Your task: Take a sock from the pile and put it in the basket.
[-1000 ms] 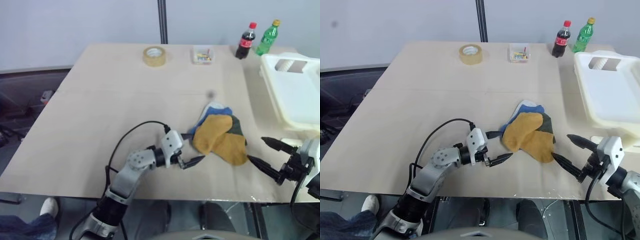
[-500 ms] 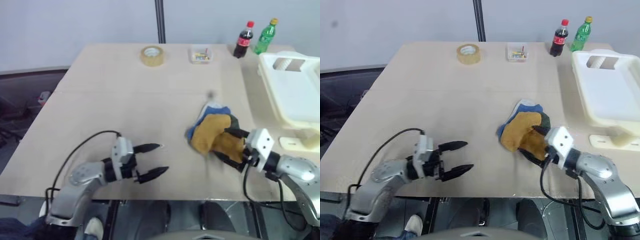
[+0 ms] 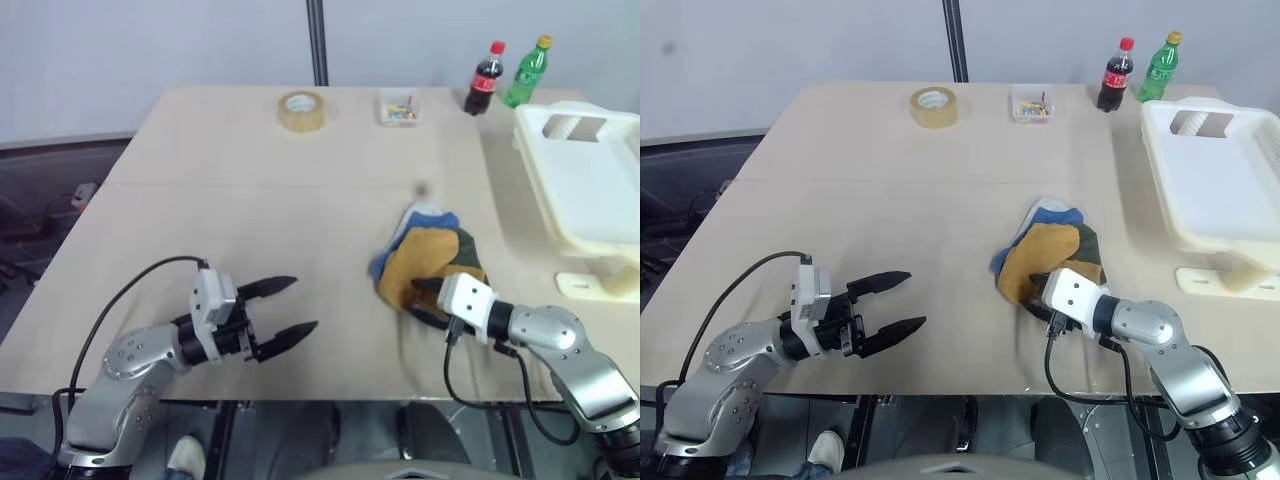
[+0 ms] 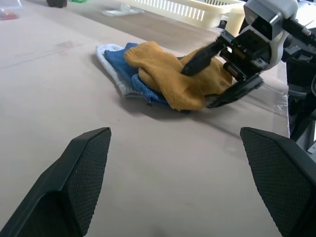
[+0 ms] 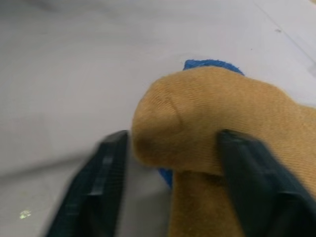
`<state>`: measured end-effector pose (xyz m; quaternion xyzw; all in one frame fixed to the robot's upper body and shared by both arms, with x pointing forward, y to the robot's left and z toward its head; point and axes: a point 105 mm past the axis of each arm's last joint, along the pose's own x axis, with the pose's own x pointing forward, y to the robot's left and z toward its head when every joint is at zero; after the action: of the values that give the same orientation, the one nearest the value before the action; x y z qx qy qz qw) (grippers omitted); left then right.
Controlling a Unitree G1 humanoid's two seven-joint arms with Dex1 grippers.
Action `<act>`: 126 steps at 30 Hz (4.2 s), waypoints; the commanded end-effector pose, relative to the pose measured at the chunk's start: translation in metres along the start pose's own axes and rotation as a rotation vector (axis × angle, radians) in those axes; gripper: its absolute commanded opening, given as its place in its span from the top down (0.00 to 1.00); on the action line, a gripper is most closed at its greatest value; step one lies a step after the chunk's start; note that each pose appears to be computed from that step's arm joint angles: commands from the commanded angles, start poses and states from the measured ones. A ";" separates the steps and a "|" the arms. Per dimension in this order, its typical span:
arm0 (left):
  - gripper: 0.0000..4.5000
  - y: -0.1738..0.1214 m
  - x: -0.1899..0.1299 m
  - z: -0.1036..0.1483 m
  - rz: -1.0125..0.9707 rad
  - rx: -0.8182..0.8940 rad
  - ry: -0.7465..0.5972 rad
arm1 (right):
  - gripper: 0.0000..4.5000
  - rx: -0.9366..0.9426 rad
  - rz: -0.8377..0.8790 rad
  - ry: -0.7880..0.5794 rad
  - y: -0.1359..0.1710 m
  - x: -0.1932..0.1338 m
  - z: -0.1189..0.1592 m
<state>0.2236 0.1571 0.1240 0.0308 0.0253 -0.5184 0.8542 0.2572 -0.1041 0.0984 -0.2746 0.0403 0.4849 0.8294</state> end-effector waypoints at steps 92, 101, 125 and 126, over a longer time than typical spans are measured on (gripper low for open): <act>0.00 -0.017 -0.025 0.007 0.187 0.057 -0.034 | 0.30 0.145 0.280 -0.029 -0.038 0.124 0.086; 0.00 -0.016 -0.026 0.007 0.186 0.063 -0.031 | 0.30 0.165 0.222 0.053 -0.038 0.147 0.071; 0.00 -0.020 -0.026 0.005 0.195 0.052 -0.027 | 0.99 0.427 0.243 0.315 0.017 0.091 0.032; 0.00 -0.020 -0.026 0.006 0.195 0.051 -0.027 | 0.99 0.465 0.251 0.320 0.020 0.088 0.033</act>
<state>0.1951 0.1738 0.1224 0.0388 0.0154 -0.4297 0.9020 0.2909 -0.0074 0.0963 -0.1679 0.2752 0.5154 0.7940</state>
